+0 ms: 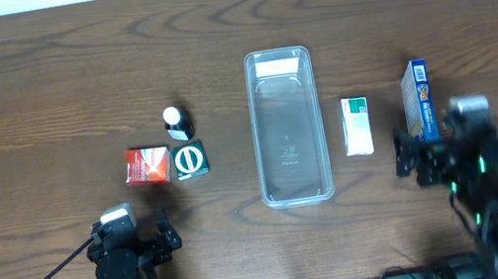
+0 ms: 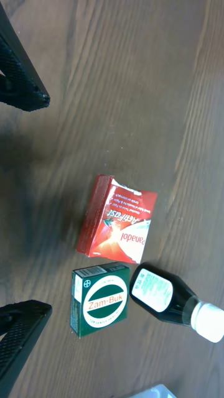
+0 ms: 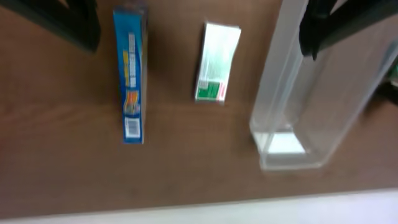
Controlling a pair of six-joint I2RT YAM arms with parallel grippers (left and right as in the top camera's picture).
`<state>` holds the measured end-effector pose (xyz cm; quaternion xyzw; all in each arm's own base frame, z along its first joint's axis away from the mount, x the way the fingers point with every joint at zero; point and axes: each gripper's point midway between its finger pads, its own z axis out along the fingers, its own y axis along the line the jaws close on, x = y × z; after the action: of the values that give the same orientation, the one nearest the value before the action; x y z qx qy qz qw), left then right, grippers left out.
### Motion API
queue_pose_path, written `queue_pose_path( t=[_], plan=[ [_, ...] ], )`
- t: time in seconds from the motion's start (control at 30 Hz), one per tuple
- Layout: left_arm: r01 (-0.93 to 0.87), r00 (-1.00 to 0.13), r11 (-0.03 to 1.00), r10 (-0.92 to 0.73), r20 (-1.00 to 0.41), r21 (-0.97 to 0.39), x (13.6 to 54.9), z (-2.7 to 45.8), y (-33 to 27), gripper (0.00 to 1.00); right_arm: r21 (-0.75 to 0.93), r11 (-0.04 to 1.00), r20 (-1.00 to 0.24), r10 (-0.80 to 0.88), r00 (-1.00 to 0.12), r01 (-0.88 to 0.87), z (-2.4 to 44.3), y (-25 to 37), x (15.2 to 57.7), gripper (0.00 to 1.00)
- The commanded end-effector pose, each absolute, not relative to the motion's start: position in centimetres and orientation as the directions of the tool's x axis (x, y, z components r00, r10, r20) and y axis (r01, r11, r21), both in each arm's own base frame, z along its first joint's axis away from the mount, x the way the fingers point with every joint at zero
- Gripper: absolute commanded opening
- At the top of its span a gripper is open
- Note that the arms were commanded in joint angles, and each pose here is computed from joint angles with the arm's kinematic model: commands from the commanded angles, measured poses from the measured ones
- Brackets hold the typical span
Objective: Pack container
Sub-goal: 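Move the right gripper over the blue box and grasp it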
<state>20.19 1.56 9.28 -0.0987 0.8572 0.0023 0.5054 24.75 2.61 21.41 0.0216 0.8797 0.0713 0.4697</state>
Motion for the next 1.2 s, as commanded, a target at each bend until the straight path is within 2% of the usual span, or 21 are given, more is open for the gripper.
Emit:
queue_pose_path(
  t=[0.0,0.1,0.2,0.4,0.53,0.73,0.97,1.17],
  plan=[
    [-0.171,-0.475,0.982,-0.152,-0.867,-0.078,20.2,8.9,1.7,0.98,0.136,0.989,-0.759,0.068,-0.647,-0.056,22.8,3.3,27.3,0.99],
    [-0.171,-0.475,0.982,-0.152,-0.867,-0.078,20.2,8.9,1.7,0.98,0.194,0.976,-0.694,0.062,-0.717,-0.103,24.1,4.9,29.8,0.99],
    [-0.171,-0.475,0.982,-0.152,-0.867,-0.078,20.2,8.9,1.7,0.98,0.213,0.97,-0.668,0.059,-0.742,-0.114,24.8,5.5,32.0,0.99],
    [-0.171,-0.475,0.982,-0.152,-0.867,-0.078,20.2,8.9,1.7,0.98,0.172,0.981,-0.612,0.175,-0.771,0.086,23.6,1.6,35.0,0.99],
    [-0.171,-0.475,0.982,-0.152,-0.867,-0.078,20.2,8.9,1.7,0.98,0.163,0.967,-0.515,0.253,-0.819,0.195,20.3,-1.8,35.2,0.99],
    [-0.171,-0.475,0.982,-0.152,-0.867,-0.078,20.2,8.9,1.7,0.98,0.086,0.973,-0.336,0.233,-0.913,0.216,15.2,-3.7,33.9,0.99],
    [-0.171,-0.475,0.982,-0.152,-0.867,-0.078,20.2,8.9,1.7,0.98,0.058,0.986,-0.277,0.164,-0.947,0.154,12.9,-3.8,34.1,0.98],
    [-0.171,-0.475,0.982,-0.152,-0.867,-0.078,20.2,8.9,1.7,0.98,0.015,0.994,-0.255,0.109,-0.961,0.109,12.3,-4.3,33.8,0.84]
  ],
)
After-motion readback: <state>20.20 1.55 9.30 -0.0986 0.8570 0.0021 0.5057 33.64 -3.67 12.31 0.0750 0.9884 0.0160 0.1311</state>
